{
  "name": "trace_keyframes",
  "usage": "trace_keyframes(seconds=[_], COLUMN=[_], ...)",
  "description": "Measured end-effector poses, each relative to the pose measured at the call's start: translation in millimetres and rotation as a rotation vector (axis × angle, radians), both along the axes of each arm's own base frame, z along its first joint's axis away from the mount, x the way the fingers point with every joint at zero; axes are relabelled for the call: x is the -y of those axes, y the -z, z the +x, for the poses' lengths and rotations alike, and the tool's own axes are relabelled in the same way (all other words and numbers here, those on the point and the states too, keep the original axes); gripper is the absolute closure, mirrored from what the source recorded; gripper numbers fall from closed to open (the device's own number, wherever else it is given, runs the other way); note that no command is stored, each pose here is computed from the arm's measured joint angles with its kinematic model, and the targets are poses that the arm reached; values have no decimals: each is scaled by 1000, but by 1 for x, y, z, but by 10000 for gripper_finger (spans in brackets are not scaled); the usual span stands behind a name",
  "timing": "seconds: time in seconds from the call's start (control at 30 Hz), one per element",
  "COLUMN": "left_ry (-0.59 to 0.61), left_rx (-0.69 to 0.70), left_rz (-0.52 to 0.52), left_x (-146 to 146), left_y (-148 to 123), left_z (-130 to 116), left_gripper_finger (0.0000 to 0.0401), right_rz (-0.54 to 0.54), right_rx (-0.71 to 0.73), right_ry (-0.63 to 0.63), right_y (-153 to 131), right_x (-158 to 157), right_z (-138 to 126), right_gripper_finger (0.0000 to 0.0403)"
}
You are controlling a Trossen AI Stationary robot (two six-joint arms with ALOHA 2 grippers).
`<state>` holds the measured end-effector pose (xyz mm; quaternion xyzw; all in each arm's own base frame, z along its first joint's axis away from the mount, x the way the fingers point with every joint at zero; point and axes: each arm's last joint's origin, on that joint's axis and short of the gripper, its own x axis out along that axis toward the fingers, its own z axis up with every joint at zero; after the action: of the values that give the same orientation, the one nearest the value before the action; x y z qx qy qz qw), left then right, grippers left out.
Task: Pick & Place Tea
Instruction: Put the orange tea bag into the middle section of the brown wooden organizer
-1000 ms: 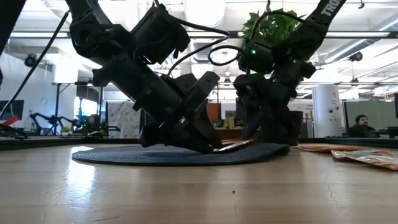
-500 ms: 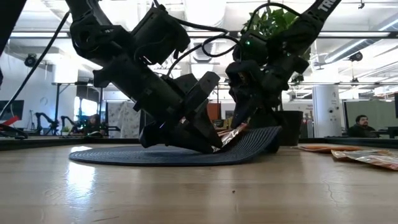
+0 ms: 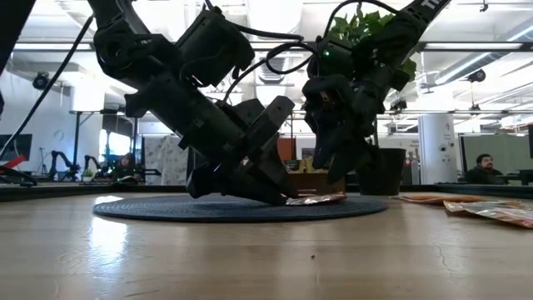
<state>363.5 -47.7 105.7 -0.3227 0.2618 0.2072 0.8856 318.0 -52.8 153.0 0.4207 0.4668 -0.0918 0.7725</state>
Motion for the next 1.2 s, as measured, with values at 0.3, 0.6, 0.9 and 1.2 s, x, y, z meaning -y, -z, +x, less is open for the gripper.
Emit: trace_keyframes(seconds=[0.3,0.6,0.9,1.2], left_ry=[0,1,0,1], left_rx=[0,0,7,10], left_rz=[-3,-2,-3,-2], left_x=[0,0,0,0], left_y=[0,0,0,0], left_z=[0,0,0,0], left_gripper_finger=[275,275,275,275], right_rz=[-29,-25,-23,36], right_rx=[-110,-89,-89,-67], right_ry=[14,-6,5,-23], right_y=[7,10,17,14], right_x=[-3,-7,-7,-8], right_z=[-9,-9,-6,-2], right_gripper_finger=[213,213,213,213])
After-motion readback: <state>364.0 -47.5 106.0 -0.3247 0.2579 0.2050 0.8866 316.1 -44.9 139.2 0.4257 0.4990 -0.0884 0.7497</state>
